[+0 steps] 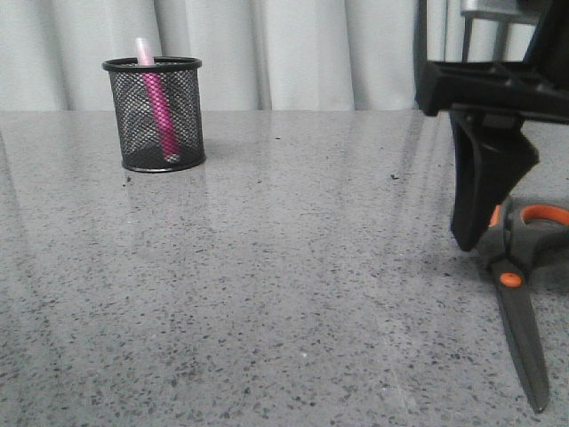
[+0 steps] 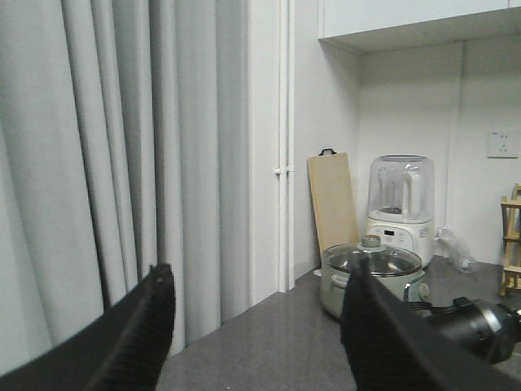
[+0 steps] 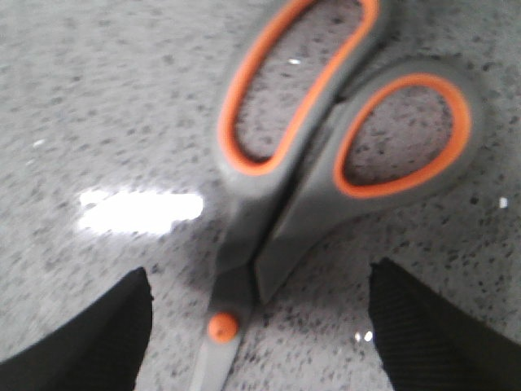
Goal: Put pen and scissors into bin
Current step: 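Lower the right gripper onto the grey-orange scissors and grasp them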
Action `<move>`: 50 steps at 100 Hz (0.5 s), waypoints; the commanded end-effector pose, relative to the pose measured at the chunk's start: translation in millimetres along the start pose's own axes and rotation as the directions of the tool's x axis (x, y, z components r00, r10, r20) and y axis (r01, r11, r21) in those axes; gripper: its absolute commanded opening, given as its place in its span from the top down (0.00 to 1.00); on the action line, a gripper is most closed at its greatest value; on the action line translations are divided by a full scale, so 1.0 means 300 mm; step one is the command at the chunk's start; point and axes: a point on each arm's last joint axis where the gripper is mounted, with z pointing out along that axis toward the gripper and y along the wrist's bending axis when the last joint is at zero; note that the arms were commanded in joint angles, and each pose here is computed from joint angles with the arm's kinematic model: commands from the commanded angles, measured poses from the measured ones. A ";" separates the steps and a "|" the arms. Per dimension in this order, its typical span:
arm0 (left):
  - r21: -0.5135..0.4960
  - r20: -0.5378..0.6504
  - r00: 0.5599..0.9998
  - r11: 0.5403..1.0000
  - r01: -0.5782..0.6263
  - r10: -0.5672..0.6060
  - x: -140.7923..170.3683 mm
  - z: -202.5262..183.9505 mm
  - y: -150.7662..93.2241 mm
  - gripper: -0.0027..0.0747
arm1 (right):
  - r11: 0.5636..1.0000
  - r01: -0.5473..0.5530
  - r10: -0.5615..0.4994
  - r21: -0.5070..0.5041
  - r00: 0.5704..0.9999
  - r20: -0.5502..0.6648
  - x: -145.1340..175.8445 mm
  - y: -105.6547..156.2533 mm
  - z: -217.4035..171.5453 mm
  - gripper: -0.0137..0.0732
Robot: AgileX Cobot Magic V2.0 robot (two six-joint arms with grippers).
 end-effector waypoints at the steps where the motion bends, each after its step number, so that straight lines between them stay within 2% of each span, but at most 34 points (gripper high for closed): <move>1: 0.003 0.056 0.998 1.000 0.022 -0.023 -0.033 -0.008 -0.006 0.44 | 1.000 -0.018 0.018 -0.006 0.999 0.047 -0.027 0.010 -0.017 0.26; 10: 0.025 0.057 0.998 0.999 0.028 -0.029 -0.033 -0.007 -0.014 0.44 | 0.999 -0.034 0.034 0.015 0.999 0.014 -0.034 0.013 0.020 0.26; 19: 0.035 0.057 0.998 0.999 0.030 -0.032 -0.033 -0.007 -0.017 0.44 | 0.998 -0.051 0.052 0.034 0.999 -0.012 -0.039 0.016 0.051 0.32; 38: 0.043 0.055 0.998 0.999 0.030 -0.033 -0.034 -0.010 -0.021 0.44 | 0.994 -0.085 0.088 0.074 0.995 -0.040 -0.051 0.017 0.107 0.50; 50: 0.045 0.053 0.998 0.999 0.030 -0.032 -0.033 -0.010 -0.021 0.44 | 0.991 -0.075 0.083 0.107 0.994 -0.074 -0.052 0.015 0.142 0.66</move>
